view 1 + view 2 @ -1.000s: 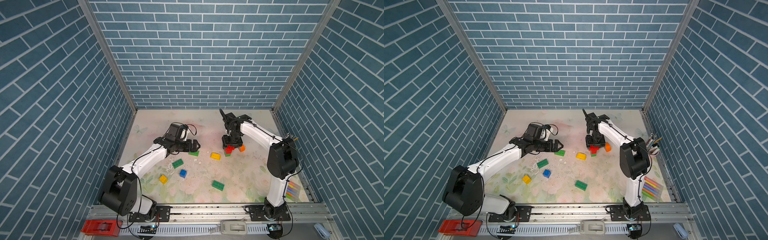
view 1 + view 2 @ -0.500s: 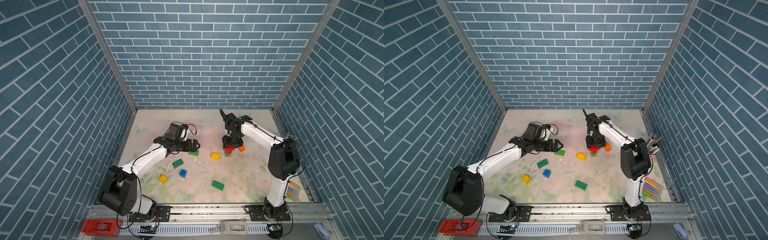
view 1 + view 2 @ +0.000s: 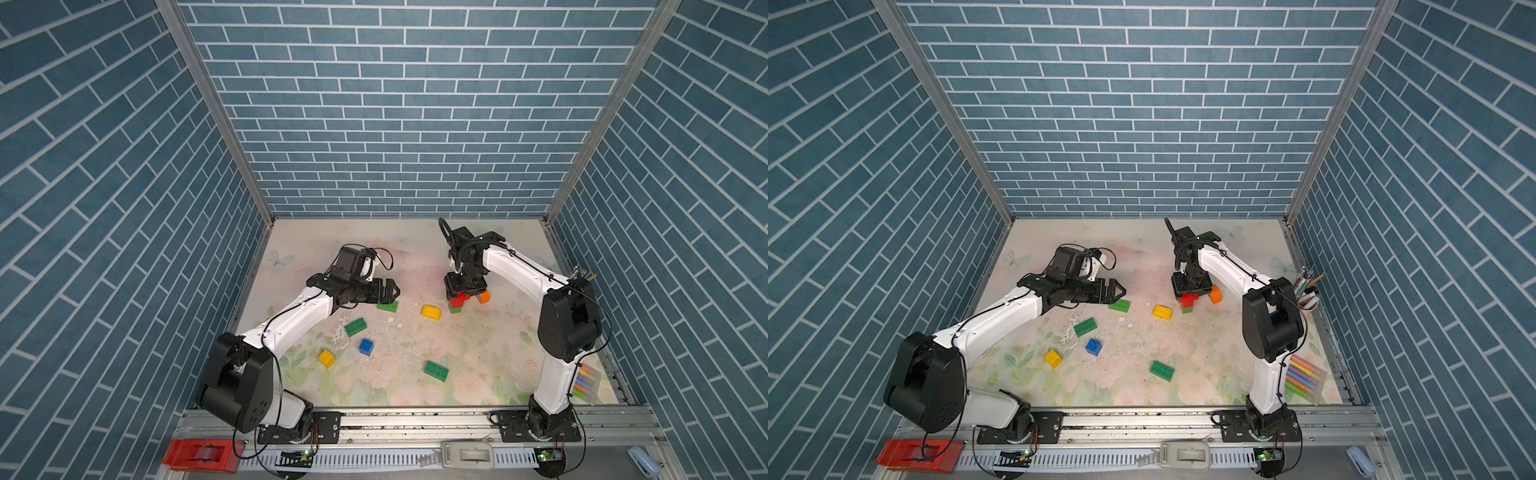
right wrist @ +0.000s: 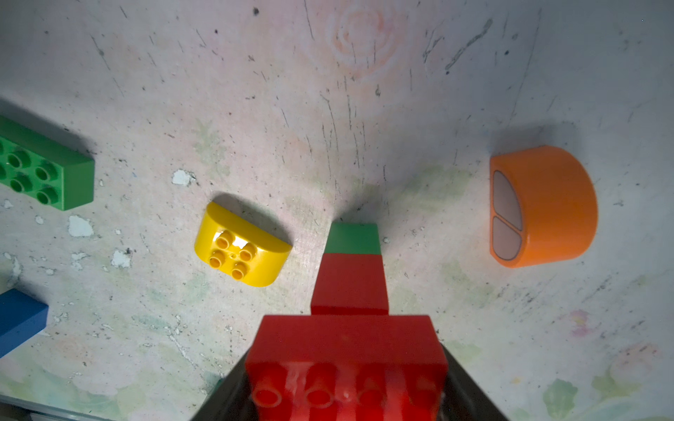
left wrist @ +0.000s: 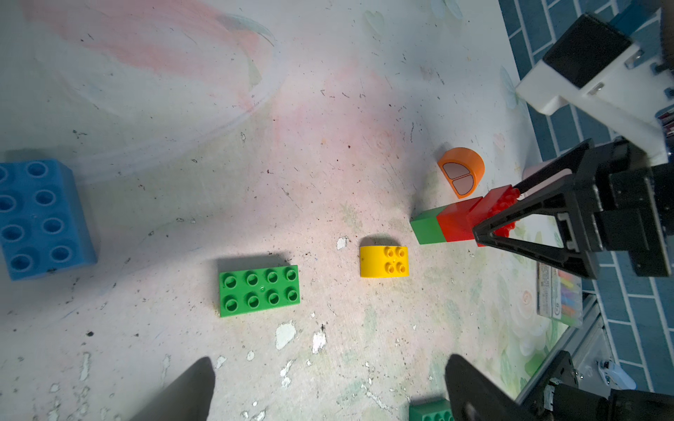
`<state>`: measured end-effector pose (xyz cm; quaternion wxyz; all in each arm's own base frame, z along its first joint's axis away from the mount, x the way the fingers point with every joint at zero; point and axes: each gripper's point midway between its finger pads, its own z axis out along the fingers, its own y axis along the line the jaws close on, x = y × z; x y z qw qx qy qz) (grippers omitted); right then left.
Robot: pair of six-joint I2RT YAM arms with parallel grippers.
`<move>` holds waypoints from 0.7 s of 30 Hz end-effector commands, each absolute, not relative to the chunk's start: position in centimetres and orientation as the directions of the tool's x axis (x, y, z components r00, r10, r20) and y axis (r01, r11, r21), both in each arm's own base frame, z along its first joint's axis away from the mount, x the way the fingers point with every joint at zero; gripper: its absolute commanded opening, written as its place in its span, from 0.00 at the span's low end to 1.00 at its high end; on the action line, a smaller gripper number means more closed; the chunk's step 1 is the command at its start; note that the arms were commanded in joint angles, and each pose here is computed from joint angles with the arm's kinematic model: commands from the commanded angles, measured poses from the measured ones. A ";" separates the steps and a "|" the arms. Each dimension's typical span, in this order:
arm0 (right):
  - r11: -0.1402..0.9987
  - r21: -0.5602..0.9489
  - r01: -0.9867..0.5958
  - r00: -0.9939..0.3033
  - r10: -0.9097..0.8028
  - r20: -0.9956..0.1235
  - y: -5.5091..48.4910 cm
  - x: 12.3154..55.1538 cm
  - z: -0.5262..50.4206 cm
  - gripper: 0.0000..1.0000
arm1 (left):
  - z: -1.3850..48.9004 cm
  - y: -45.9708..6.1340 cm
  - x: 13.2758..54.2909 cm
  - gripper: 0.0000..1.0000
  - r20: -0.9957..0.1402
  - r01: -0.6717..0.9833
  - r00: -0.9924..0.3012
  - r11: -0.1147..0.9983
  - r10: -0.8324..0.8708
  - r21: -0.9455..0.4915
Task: Assemble an ice cream with lego
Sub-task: Assemble the lego brick with the lego brick.
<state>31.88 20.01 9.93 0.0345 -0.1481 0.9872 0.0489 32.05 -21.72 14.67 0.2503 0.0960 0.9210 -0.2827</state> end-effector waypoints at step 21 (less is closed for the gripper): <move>0.945 -0.021 -0.325 -0.941 -0.322 0.104 17.4 29.5 6.4 0.42 | 15.2 -21.0 31.5 1.00 -0.531 0.327 -0.846 0.835 0.049 -0.442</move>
